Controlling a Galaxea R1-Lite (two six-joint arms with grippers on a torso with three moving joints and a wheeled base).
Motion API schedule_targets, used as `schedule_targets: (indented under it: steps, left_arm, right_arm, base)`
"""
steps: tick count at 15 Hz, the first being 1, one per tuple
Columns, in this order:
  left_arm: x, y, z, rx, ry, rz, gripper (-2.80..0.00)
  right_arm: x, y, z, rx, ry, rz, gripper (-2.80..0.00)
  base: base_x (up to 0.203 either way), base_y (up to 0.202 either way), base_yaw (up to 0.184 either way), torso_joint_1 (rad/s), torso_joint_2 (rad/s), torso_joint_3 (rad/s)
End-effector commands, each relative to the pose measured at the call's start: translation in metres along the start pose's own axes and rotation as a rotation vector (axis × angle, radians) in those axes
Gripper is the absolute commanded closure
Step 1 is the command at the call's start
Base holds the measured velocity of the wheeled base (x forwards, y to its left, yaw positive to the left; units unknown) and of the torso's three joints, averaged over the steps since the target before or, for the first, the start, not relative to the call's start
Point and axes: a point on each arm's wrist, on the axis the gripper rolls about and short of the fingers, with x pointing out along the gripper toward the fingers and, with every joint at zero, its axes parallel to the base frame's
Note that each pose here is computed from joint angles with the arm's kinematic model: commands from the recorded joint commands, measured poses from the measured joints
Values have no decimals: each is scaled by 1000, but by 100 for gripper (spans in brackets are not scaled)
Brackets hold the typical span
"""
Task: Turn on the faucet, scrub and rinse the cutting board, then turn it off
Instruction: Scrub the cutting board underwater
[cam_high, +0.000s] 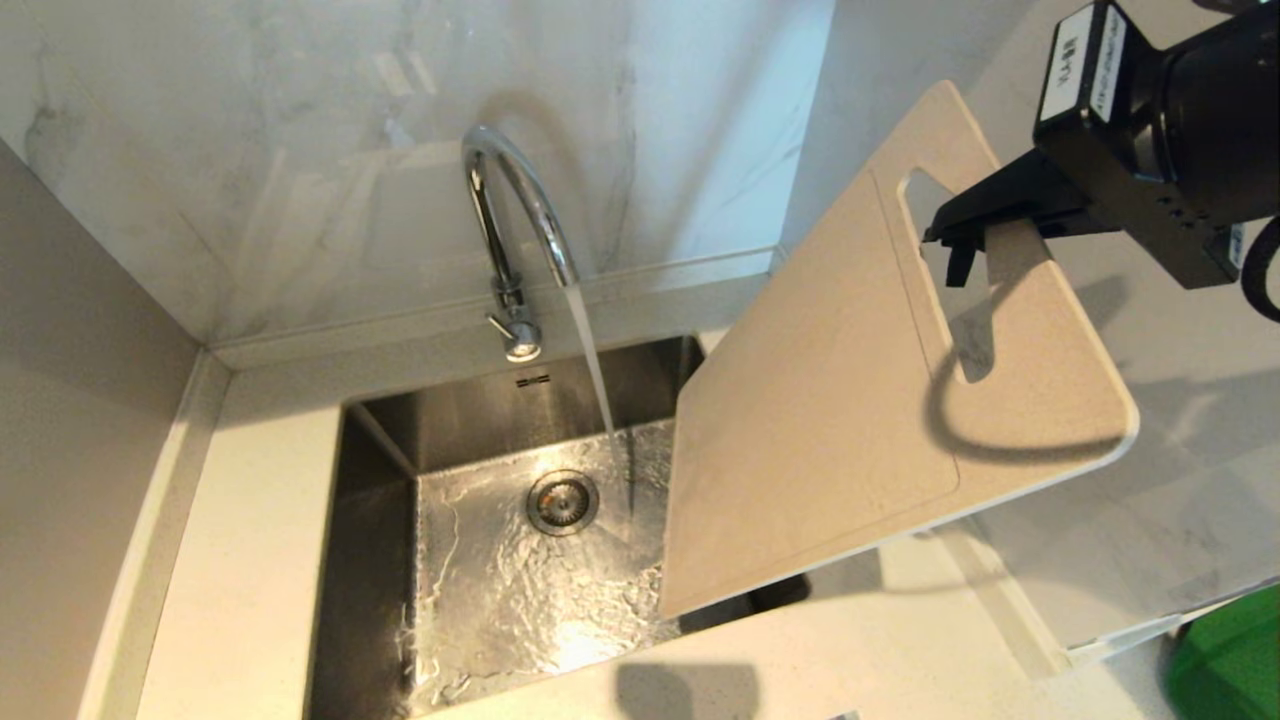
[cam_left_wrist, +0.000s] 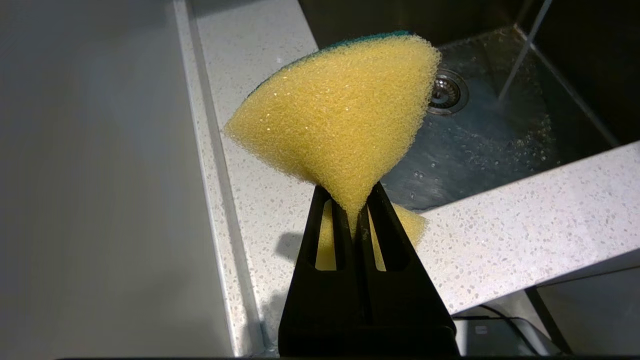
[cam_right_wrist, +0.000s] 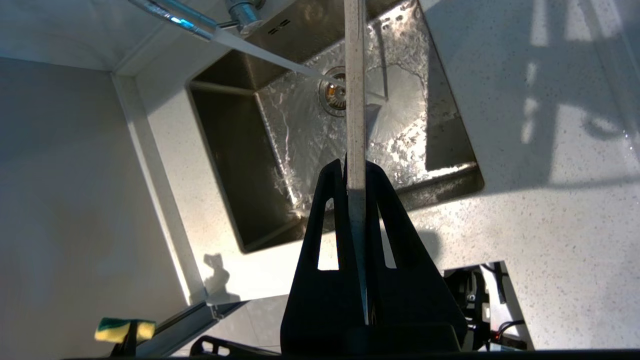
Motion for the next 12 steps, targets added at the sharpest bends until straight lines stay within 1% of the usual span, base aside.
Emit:
schedule_targets:
  steps: [1, 3, 5, 7, 8, 10, 12]
  left_arm:
    - [-1, 0, 17, 16, -8, -29, 0]
    - [5, 1, 43, 17, 46, -79, 0]
    - [22, 3, 74, 14, 108, -135, 0]
    - [40, 3, 97, 9, 142, -209, 0]
    - [49, 2, 103, 11, 158, -255, 0]
    - [69, 1, 110, 40, 183, -350, 0]
    - [94, 0, 115, 64, 204, -430, 0]
  right_arm:
    - [-12, -1, -1, 4, -14, 10, 0]
    - [-14, -1, -1, 21, -17, 12, 0]
    - [-15, -1, -1, 39, -17, 14, 0]
    - [-14, -1, -1, 40, -12, 14, 0]
    - [-13, -1, -1, 39, -12, 15, 0]
    - [-12, 0, -1, 40, -11, 14, 0]
    - [-12, -1, -1, 65, -9, 14, 0]
  base:
    - [0, 0, 0, 0, 0, 0]
    - [0, 0, 0, 0, 0, 0]
    - [0, 0, 0, 0, 0, 0]
    - [0, 0, 0, 0, 0, 0]
    - [0, 0, 0, 0, 0, 0]
    - [0, 0, 0, 0, 0, 0]
    - [0, 0, 0, 0, 0, 0]
